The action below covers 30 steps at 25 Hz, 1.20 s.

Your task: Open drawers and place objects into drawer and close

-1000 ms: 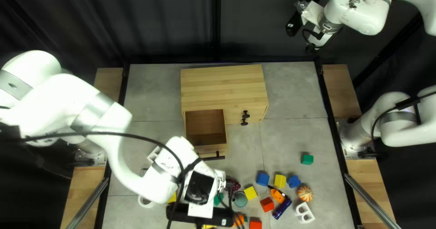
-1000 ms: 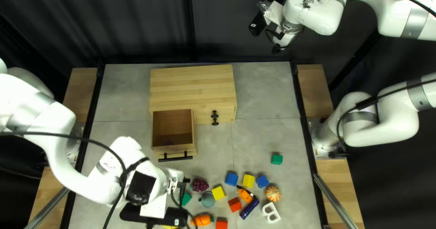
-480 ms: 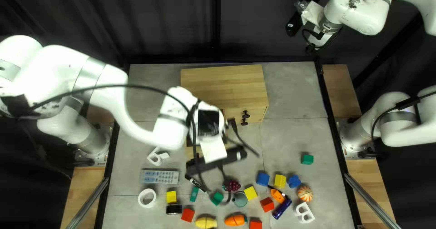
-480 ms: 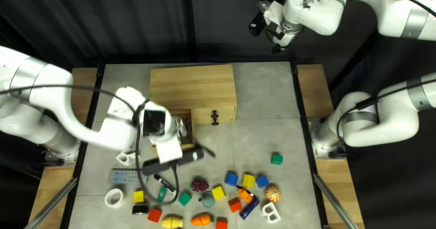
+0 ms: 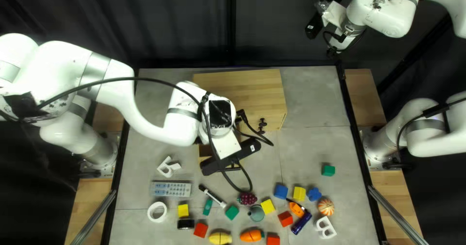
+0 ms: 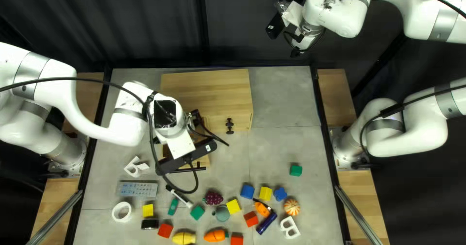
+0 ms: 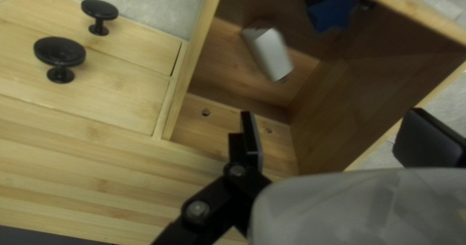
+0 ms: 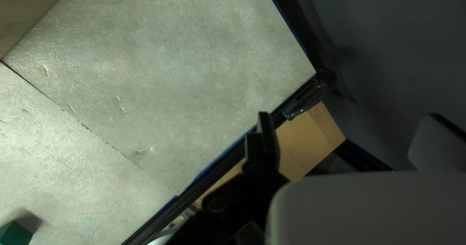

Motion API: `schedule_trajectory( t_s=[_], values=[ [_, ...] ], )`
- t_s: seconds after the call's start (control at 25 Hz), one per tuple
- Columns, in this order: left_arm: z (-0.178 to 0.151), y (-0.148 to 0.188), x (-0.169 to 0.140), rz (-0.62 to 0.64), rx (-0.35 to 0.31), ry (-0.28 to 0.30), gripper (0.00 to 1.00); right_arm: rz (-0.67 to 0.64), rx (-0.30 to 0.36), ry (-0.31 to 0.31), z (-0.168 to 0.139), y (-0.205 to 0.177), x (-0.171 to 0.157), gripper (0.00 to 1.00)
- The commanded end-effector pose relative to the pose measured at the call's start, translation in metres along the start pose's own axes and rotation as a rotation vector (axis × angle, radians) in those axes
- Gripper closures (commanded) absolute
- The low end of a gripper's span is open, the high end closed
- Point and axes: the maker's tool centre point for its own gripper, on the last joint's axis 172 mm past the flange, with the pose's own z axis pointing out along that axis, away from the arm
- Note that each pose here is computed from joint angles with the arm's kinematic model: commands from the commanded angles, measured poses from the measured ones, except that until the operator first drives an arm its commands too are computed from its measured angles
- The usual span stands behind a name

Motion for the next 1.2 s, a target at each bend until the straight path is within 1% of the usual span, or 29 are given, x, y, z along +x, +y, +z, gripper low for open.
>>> schedule_trajectory(
  t_s=[0.04,0.08,0.12,0.16,0.2,0.32,0.4,0.56,0.64,0.68,0.76,0.8,0.92,1.08,1.2],
  values=[
    [-0.007,0.019,0.044,0.003,0.016,0.032,1.00,0.000,0.000,0.000,0.000,0.000,0.000,0.00],
    [-0.006,0.025,0.060,-0.021,0.014,0.053,1.00,0.000,0.000,0.000,0.000,0.000,0.000,0.00],
    [-0.006,0.030,0.070,-0.043,0.009,0.067,0.48,0.000,0.000,0.000,0.000,0.000,0.000,0.00],
    [-0.006,0.035,0.076,-0.060,0.005,0.077,0.14,0.000,0.000,0.000,0.000,0.000,0.000,0.00],
    [-0.006,0.040,0.083,-0.090,-0.003,0.095,0.00,0.000,0.000,0.000,0.000,0.000,0.000,0.00],
    [-0.007,0.055,0.101,-0.157,-0.020,0.130,0.00,0.000,0.000,0.000,0.000,0.000,0.000,0.00],
    [-0.007,0.064,0.115,-0.188,-0.035,0.142,0.00,0.000,0.000,0.000,0.000,0.000,0.000,0.00],
    [-0.005,0.070,0.137,-0.222,-0.048,0.148,0.00,0.000,0.000,0.000,0.000,0.000,0.000,0.00],
    [-0.001,0.070,0.148,-0.233,-0.050,0.148,0.00,0.000,0.000,0.000,0.000,0.000,0.000,0.00],
    [0.007,0.069,0.155,-0.243,-0.055,0.146,0.00,0.000,0.000,0.000,0.000,0.000,0.000,0.00],
    [0.016,0.067,0.158,-0.262,-0.060,0.145,0.00,0.000,0.000,0.000,0.000,0.000,0.000,0.00],
    [0.025,0.066,0.160,-0.290,-0.069,0.144,0.00,0.000,0.000,0.000,0.000,0.000,0.000,0.00],
    [0.038,0.062,0.158,-0.367,-0.081,0.135,0.00,0.000,0.000,0.000,0.000,0.000,0.000,0.00],
    [0.055,0.058,0.157,-0.457,-0.071,0.113,0.00,0.000,0.000,0.000,0.000,0.000,0.000,0.00],
    [0.066,0.050,0.161,-0.511,-0.065,0.113,0.00,0.000,0.000,0.000,0.000,0.000,0.000,0.00]
  ],
)
